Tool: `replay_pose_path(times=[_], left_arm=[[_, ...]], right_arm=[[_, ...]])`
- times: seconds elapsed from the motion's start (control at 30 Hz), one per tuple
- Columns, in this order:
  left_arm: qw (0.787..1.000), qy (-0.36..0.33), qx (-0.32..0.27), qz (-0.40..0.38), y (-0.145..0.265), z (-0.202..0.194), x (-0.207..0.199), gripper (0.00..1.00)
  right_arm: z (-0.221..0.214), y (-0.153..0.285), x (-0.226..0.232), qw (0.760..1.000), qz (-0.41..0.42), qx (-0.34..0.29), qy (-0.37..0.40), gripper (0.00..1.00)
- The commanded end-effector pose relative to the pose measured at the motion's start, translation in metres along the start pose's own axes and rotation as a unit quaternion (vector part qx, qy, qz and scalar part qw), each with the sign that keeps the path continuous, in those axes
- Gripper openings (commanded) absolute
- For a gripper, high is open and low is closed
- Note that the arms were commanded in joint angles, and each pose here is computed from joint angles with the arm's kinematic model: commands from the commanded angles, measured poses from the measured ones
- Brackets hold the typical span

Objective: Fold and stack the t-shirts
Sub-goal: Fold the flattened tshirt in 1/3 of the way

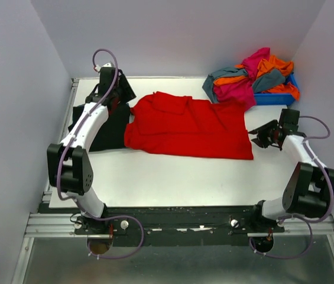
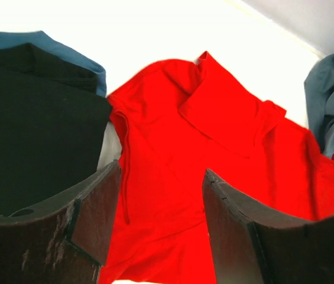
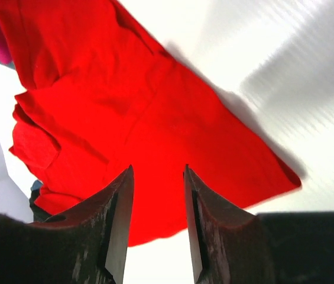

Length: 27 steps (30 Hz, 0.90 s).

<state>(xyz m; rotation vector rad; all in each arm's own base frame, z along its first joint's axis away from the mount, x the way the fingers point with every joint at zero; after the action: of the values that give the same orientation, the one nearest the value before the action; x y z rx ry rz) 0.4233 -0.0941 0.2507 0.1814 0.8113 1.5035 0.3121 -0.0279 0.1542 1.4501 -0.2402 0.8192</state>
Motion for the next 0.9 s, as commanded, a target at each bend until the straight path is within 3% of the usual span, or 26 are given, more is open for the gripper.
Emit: replay_pose_path(times=[0.0,0.3,0.67,0.87], left_arm=[[0.997,0.026,-0.069,0.036,0.054,0.006,0.010,0.68],[0.994,0.066,-0.065,0.055,0.058,-0.056,0.045,0.58],[0.994,0.059,-0.057,0.076,0.046,-0.047,0.063,0.56],[0.994,0.071,-0.038,0.070,0.030,-0.050,0.071,0.49]], right_arm=[[-0.022,0.011,-0.034,1.000,-0.015,-0.010,0.002,0.45],[-0.047,0.020,-0.075,0.999,-0.028,-0.022,0.009,0.43],[-0.041,0.004,-0.090,0.995,-0.094,-0.044,-0.012,0.41],[-0.036,-0.012,-0.090,0.994,-0.102,-0.039,-0.024,0.33]])
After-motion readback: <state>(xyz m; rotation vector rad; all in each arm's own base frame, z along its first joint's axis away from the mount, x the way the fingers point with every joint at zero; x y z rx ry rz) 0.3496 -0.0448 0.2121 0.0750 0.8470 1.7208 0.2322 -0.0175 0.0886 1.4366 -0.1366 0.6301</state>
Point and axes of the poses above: each gripper's point midway between its finger pads, its own y axis back along the fingers, its own x axis along the line the jaws close on, z = x × y, the point moved 8 cm from there along y, back along the fingers, and after that the axes turned 6 degrees about -y, right-handed, at the moved point
